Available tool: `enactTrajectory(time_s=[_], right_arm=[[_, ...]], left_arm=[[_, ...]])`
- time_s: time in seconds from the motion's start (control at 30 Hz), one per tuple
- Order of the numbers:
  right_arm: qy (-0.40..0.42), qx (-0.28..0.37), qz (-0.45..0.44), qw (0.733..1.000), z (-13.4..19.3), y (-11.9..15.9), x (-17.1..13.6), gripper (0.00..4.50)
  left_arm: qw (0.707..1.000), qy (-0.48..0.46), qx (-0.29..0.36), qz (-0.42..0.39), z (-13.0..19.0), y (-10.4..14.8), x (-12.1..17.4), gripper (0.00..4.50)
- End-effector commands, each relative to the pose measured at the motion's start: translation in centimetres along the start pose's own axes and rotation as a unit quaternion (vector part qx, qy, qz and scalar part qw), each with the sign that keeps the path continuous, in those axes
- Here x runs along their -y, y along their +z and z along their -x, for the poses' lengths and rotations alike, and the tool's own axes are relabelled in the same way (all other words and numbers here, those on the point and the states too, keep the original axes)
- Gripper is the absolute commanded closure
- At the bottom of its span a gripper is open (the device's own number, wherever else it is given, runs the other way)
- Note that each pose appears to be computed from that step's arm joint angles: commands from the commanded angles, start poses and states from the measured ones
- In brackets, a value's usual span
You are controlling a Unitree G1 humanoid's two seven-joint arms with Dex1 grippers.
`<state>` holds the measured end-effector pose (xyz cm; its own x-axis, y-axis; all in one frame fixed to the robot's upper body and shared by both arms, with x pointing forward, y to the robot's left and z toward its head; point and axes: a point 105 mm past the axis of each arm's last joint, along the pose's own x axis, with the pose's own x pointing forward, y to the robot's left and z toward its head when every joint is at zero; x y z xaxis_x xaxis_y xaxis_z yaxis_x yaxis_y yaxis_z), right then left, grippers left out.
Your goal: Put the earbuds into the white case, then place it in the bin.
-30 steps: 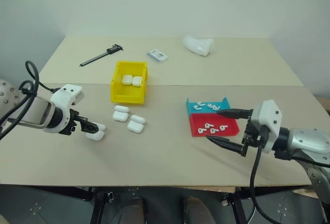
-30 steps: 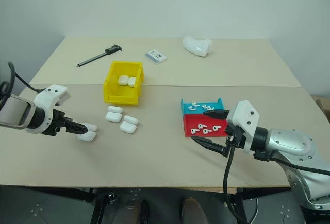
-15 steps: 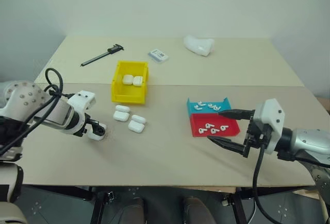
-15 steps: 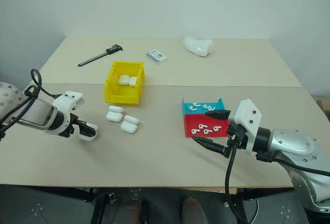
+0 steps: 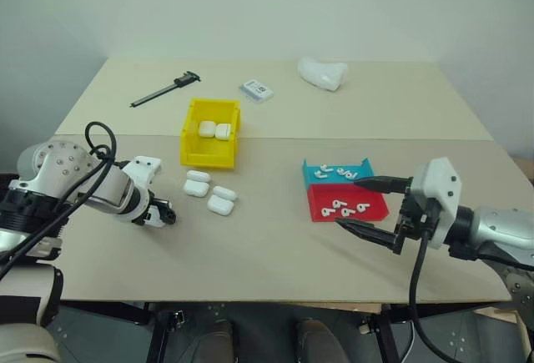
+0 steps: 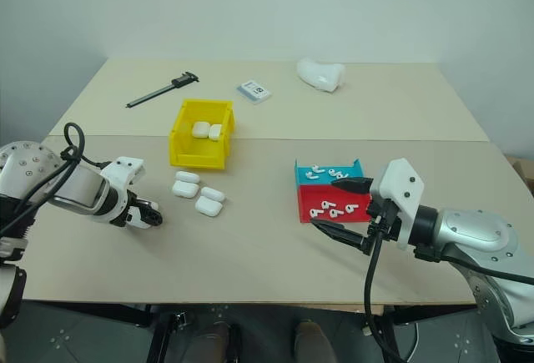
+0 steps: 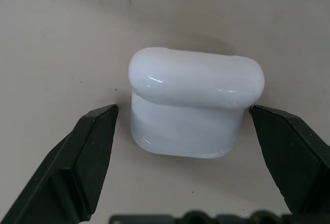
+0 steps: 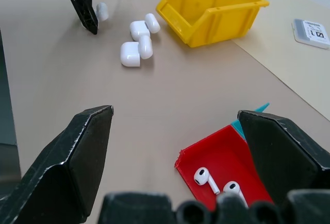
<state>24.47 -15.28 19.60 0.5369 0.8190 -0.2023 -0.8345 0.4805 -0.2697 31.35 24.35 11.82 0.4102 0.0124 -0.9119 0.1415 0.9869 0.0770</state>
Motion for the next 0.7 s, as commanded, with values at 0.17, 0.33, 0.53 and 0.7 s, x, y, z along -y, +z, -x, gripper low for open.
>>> enactTrajectory(time_s=[0.17,0.33,0.53,0.7], right_arm=[[-0.006,0.011,0.023,1.000,0.5,1.5,-0.1,0.00],[-0.009,0.011,0.022,1.000,0.5,1.3,0.0,0.00],[-0.013,0.014,0.021,1.000,0.4,1.1,0.1,0.00],[-0.030,0.024,0.020,0.999,0.2,1.0,0.6,0.00]], left_arm=[[1.000,0.006,0.007,-0.005,-0.2,-0.1,0.1,0.64],[1.000,0.015,0.013,0.003,0.1,0.1,-0.5,1.67],[0.995,0.058,0.068,0.037,2.3,0.4,-3.2,1.67],[0.964,0.097,0.231,0.090,6.7,2.1,-5.5,1.67]])
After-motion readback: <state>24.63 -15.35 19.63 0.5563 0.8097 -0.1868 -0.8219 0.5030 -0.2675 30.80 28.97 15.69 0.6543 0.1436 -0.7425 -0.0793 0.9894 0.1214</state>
